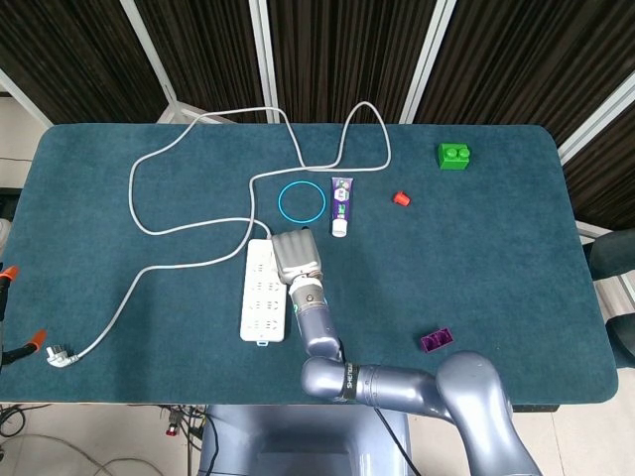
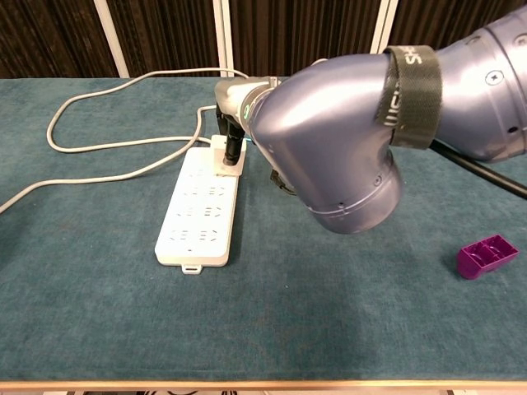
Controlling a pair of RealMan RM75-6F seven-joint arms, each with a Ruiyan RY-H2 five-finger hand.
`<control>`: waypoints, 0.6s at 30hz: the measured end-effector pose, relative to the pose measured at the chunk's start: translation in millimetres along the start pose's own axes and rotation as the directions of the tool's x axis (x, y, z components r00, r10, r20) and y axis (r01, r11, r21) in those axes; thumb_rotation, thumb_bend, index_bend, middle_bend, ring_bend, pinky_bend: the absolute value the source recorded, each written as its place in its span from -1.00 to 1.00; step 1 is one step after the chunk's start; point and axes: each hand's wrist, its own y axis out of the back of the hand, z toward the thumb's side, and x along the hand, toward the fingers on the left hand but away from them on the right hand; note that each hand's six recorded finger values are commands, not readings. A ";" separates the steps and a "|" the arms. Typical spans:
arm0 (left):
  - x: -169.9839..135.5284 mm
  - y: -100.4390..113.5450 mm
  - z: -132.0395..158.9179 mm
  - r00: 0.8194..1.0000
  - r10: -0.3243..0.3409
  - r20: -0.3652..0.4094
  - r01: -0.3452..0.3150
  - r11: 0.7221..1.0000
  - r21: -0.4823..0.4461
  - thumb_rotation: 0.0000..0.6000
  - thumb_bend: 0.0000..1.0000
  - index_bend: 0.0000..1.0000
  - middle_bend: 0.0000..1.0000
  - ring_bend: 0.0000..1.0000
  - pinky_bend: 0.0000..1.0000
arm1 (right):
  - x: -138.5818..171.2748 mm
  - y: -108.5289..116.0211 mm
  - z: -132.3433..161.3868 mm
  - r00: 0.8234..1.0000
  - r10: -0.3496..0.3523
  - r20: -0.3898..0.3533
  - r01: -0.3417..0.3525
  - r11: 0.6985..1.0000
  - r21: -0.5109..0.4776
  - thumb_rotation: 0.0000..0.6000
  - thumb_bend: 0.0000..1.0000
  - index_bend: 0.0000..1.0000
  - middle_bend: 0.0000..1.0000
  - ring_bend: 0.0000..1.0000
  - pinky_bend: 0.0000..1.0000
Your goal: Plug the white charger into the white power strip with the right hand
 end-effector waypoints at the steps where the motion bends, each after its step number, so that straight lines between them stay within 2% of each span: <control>1: 0.1 0.1 -0.2 1.000 0.000 0.000 0.000 1.000 0.000 1.00 -0.69 -0.80 -1.00 -1.00 -1.00 | 0.0 -0.2 0.4 1.000 0.000 -0.001 0.000 1.000 0.000 1.00 -0.06 0.45 0.13 0.09 -0.31; 18: 0.5 0.7 -1.3 1.000 0.000 -0.004 0.000 1.000 -0.003 1.00 -0.69 -0.80 -1.00 -1.00 -1.00 | 1.1 -2.3 14.4 0.999 -0.011 -0.030 0.012 0.999 0.032 1.00 -0.06 0.47 0.13 0.09 -0.31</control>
